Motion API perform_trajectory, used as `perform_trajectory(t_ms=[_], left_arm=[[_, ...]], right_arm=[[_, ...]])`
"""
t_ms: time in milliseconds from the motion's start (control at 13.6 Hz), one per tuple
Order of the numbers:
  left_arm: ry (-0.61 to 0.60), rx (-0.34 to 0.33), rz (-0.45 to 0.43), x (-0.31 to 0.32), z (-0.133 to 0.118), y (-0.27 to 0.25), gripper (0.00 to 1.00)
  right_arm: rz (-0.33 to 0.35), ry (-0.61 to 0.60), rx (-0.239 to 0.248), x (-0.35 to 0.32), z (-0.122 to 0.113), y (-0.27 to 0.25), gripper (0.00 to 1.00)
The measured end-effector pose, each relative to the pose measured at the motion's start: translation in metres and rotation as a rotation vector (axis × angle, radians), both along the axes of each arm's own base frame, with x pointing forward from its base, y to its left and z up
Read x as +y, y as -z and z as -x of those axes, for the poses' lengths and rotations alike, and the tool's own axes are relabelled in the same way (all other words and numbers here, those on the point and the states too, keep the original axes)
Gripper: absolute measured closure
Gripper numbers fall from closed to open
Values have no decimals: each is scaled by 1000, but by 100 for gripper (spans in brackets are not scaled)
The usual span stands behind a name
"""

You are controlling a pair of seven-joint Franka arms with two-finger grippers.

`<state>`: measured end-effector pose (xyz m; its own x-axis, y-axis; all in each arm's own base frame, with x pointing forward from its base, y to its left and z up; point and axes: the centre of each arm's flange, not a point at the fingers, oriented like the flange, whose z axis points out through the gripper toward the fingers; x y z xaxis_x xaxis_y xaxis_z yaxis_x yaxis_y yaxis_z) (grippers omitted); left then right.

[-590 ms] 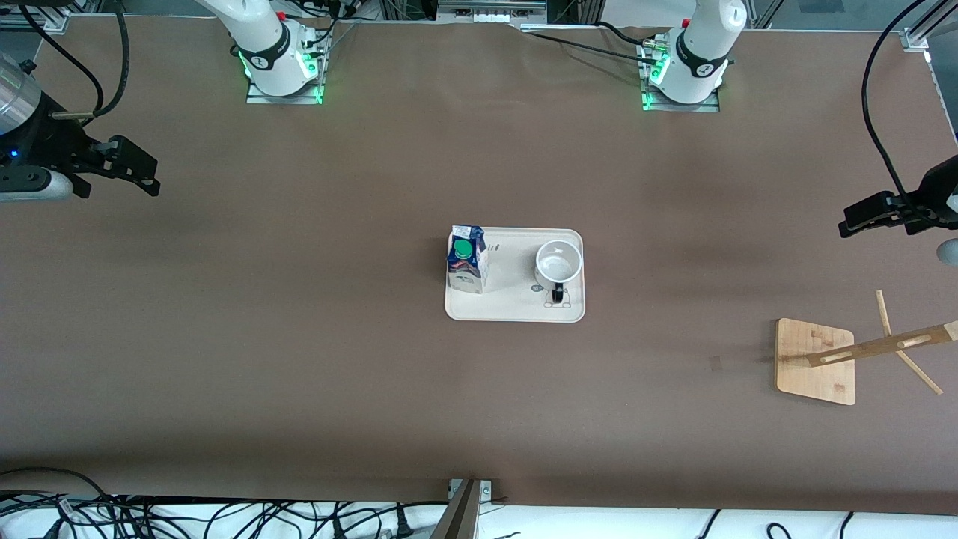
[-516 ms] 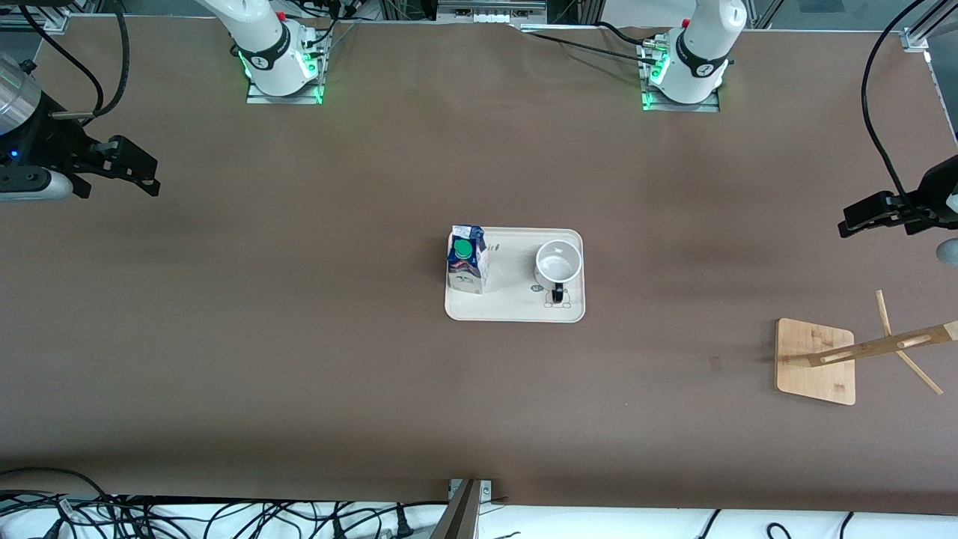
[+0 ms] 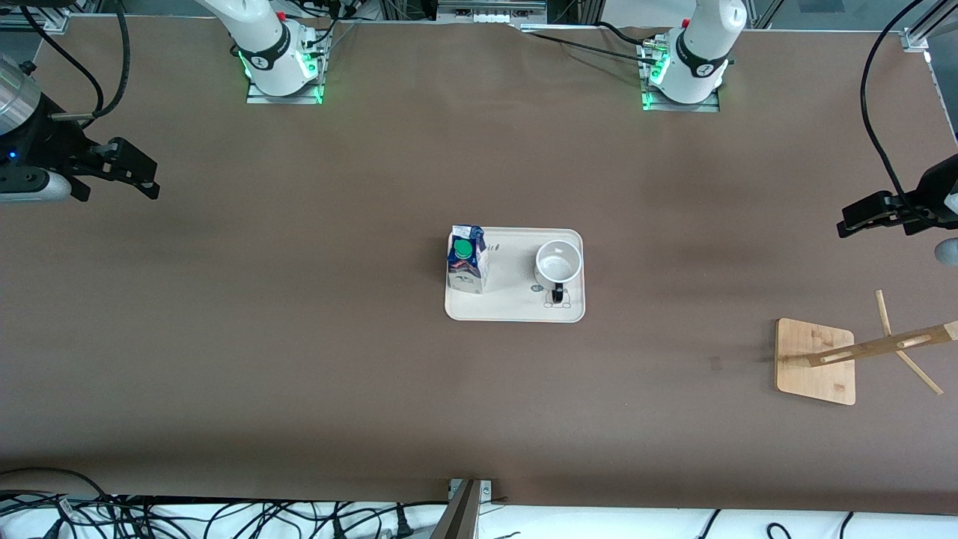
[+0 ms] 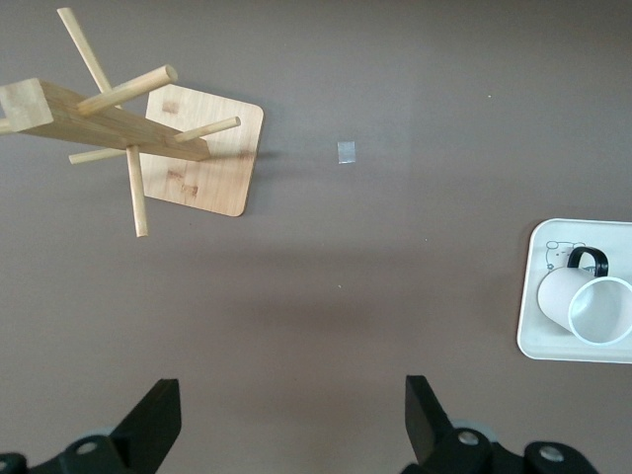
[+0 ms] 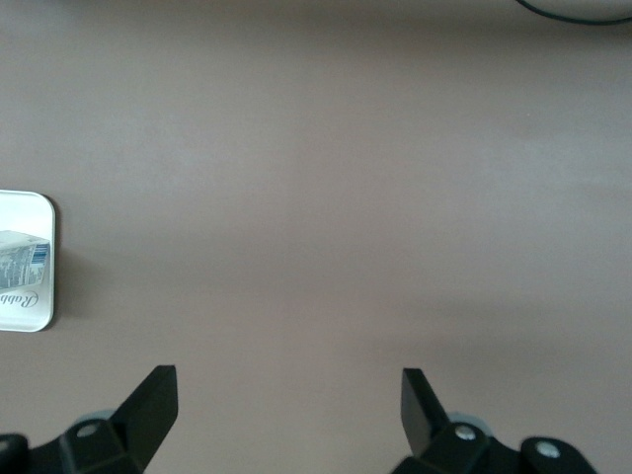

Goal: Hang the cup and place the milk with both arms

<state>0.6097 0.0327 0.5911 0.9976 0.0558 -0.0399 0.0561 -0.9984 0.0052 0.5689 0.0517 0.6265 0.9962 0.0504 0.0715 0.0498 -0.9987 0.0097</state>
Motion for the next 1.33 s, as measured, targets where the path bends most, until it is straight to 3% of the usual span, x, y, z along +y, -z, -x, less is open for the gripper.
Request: perform_trajectory(t_ms=[295, 516, 664, 885, 1106, 1327], left_arm=[[8, -1, 0, -5, 0, 0, 0], [11, -1, 0, -7, 0, 0, 0], [13, -1, 1, -8, -1, 0, 0], [14, -1, 1, -8, -1, 0, 0], [29, 1, 1, -17, -1, 1, 0], [60, 12, 1, -36, -4, 8, 0]], right_arm=[[-46, -21, 18, 14, 1, 3, 0], [-28, -98, 145, 60, 0, 47, 0], [-14, -133, 174, 119, 2, 70, 0], [-20, -38, 134, 217, 7, 99, 0], [-106, 87, 127, 306, 5, 144, 0], [-142, 172, 95, 387, 5, 193, 0]])
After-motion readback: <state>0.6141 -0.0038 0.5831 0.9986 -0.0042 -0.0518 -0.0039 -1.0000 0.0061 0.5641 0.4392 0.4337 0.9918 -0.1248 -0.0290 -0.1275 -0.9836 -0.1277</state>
